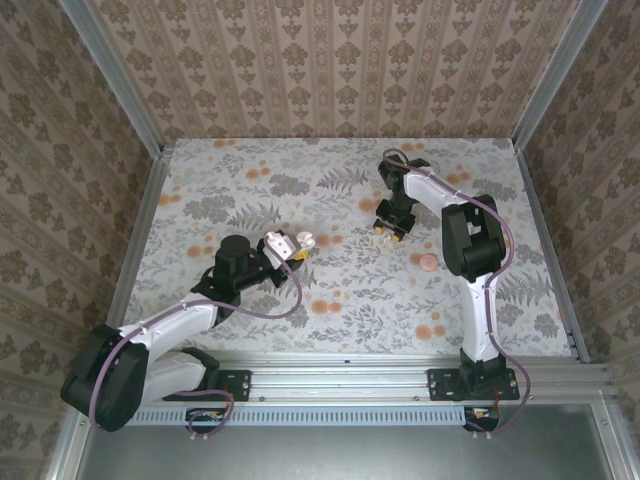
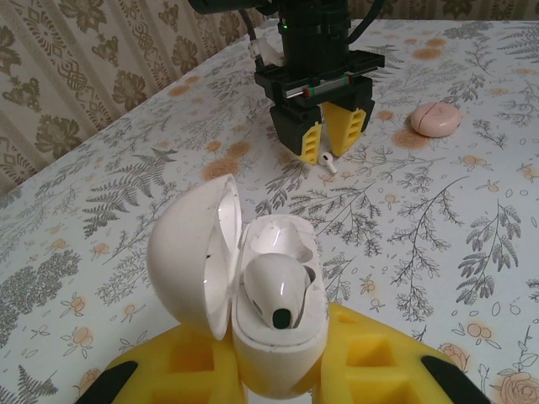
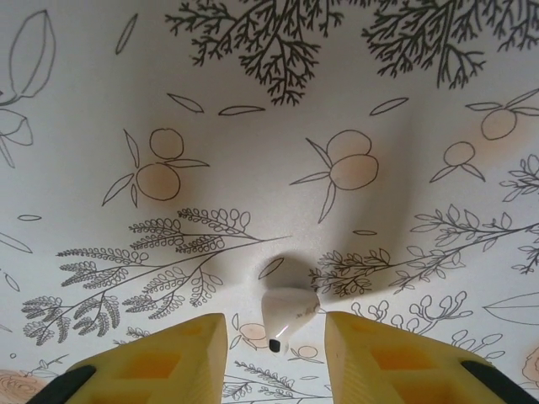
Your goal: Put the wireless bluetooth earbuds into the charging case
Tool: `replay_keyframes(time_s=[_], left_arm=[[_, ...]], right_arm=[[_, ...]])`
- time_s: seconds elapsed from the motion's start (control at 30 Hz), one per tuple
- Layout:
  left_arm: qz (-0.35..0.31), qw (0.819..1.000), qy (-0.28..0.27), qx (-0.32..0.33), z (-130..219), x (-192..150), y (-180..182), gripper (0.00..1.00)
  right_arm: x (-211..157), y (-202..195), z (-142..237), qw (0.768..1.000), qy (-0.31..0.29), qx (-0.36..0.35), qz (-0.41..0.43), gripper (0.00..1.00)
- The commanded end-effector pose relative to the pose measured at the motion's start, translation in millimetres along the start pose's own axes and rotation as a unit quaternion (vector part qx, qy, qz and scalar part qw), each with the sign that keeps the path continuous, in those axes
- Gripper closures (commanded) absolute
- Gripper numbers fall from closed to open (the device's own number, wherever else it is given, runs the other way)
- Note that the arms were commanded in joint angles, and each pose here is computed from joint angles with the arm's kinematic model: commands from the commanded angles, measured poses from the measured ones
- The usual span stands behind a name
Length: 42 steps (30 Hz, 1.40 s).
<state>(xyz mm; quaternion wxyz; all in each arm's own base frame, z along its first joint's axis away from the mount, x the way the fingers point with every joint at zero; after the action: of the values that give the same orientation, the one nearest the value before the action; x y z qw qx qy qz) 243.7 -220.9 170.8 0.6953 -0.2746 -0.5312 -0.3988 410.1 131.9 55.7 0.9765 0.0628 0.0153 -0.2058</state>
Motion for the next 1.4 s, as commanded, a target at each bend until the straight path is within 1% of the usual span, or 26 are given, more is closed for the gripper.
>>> replay_keyframes(time_s=[0.0, 0.17, 0.53, 0.77, 0.9, 1.07, 1.37], left_arm=[[0.003, 1.000, -0.008, 0.001, 0.2, 8.3, 3.2, 0.95], [0.005, 1.000, -0.006, 0.001, -1.3, 7.3, 4.5, 0.95], [0.008, 1.000, 0.001, 0.002, -2.1, 5.4, 5.7, 0.95], [0.010, 1.000, 0.006, 0.001, -3.7, 3.2, 6.2, 0.95], [0.016, 1.000, 0.011, -0.005, -5.9, 0.1, 5.1, 0.95], [0.037, 0.999, 0.011, -0.010, -11.1, -5.4, 4.6, 0.95], [0.055, 0.998, 0.021, -0.039, -34.7, -9.6, 1.6, 0.96]], right_arm=[[1.3, -6.4, -7.4, 1.000, 0.010, -0.019, -0.010, 0.65], [1.3, -9.1, -13.0, 1.000, 0.015, -0.021, -0.012, 0.66], [4.2, -13.7, -14.0, 1.000, 0.009, -0.022, -0.008, 0.78], [4.2, -11.1, -7.1, 1.000, -0.002, -0.008, -0.004, 0.79], [1.5, -4.9, 5.6, 1.000, -0.014, 0.020, -0.002, 0.79], [-6.3, 3.3, 29.5, 0.997, -0.046, 0.057, 0.010, 0.79], [-48.9, 23.6, 69.2, 0.983, -0.103, 0.129, 0.074, 0.78]])
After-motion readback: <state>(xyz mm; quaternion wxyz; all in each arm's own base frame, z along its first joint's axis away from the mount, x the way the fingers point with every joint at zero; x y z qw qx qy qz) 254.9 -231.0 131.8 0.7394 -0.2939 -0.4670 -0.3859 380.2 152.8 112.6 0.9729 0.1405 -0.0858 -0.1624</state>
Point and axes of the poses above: each hand's point on the last joint's axis, 136 mm out from that joint toward the fingers, its own z axis back along the fingers, its own y axis along the line the jaws close on, x = y × z, the point moved 3 cm from there along z, back along the fingers, and after that the axes turned 9 degrees about z, right-handed, at the moved point
